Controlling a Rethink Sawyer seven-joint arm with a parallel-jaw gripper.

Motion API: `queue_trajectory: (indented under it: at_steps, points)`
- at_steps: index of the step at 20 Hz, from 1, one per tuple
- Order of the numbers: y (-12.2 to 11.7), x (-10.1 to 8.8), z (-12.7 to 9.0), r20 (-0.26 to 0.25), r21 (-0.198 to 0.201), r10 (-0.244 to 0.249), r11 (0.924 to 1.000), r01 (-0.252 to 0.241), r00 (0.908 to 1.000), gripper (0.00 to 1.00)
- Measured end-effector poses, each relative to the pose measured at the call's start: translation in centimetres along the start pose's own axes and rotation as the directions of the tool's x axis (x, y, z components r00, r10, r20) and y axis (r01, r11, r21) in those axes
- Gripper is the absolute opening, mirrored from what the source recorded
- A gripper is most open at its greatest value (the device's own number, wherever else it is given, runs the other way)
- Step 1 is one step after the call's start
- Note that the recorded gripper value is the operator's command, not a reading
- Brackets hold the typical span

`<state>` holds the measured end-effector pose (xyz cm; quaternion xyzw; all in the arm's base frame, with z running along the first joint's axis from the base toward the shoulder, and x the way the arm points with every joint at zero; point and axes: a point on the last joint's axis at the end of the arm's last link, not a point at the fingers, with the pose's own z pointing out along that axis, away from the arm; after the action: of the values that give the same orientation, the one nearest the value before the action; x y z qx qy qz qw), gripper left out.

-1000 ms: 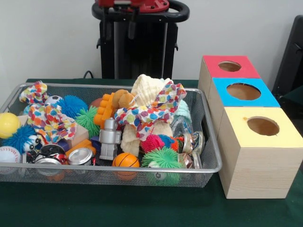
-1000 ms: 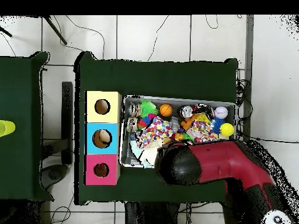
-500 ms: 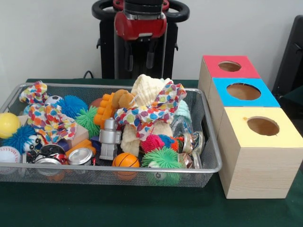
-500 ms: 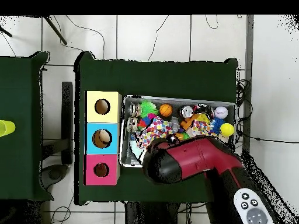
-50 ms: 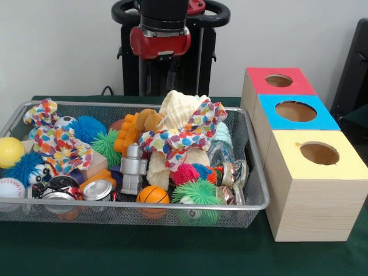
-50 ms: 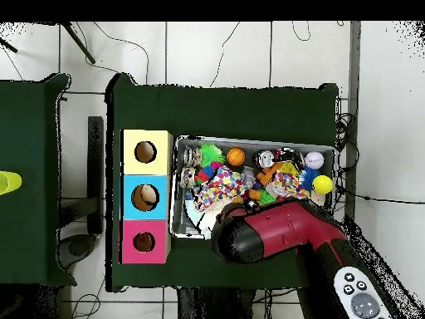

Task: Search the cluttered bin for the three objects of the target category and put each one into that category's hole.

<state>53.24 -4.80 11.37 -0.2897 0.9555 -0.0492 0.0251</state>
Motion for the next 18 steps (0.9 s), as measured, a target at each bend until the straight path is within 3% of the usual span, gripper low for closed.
queue_trajectory:
  at_steps: [8, 18]
  points:
    - [1.3, 1.8, 2.5, -0.047, 0.003, -0.043, 0.9991, 0.043, 0.998, 1.0]
    - [3.2, -0.1, 4.7, -0.037, 0.01, -0.081, 0.9966, 0.081, 0.9961, 1.0]
